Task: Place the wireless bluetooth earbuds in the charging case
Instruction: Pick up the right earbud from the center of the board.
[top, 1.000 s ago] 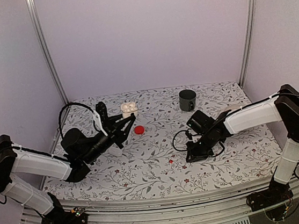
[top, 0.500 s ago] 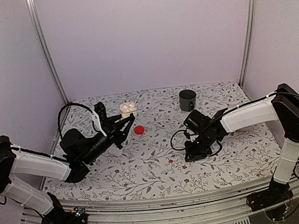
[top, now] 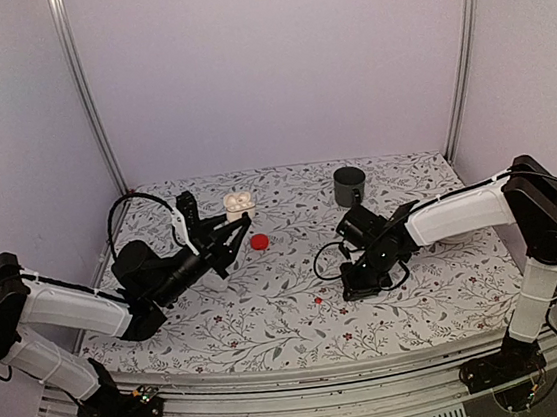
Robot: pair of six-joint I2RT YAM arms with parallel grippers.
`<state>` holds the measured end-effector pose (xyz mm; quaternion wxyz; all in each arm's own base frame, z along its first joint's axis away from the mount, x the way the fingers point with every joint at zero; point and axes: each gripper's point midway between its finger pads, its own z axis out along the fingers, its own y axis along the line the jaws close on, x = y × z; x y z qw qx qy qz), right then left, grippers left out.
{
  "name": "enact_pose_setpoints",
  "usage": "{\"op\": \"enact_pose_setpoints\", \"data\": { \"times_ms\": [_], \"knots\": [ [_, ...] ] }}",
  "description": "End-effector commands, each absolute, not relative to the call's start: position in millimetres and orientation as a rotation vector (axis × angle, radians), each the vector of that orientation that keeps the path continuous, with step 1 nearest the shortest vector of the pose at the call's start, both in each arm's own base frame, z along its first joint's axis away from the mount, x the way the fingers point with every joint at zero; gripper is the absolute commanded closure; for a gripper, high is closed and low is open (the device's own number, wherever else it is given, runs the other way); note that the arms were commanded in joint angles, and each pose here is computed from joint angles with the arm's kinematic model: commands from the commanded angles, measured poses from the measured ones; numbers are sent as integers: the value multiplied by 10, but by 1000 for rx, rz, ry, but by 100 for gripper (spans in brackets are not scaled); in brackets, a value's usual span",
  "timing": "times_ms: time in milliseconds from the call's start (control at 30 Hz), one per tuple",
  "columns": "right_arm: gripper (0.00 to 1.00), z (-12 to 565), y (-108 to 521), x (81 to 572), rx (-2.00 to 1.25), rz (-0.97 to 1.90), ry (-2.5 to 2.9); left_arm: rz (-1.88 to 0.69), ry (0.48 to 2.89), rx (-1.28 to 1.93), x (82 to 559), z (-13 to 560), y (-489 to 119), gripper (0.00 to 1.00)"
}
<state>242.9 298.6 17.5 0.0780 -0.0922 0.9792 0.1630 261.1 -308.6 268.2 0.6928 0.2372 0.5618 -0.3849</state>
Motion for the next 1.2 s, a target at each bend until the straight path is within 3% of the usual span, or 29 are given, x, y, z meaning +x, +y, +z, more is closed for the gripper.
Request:
{"op": "enact_pose_setpoints", "data": {
  "times_ms": [0, 467, 800, 1167],
  "knots": [
    [89, 183, 2958, 2442, -269, 447, 2924, -855, 1239, 516, 2601, 2741, -3025, 100],
    [90, 540, 2985, 2613, -183, 566, 2756, -864, 1259, 534, 2632, 2598, -3093, 100],
    [90, 1151, 2983, 2839, -151, 652, 2543, -895, 1196, 634, 2617, 2452, -3259, 100],
    [89, 2136, 3058, 3009, -204, 773, 2267, -876, 798, 907, 2320, 2436, -3440, 100]
  ]
}}
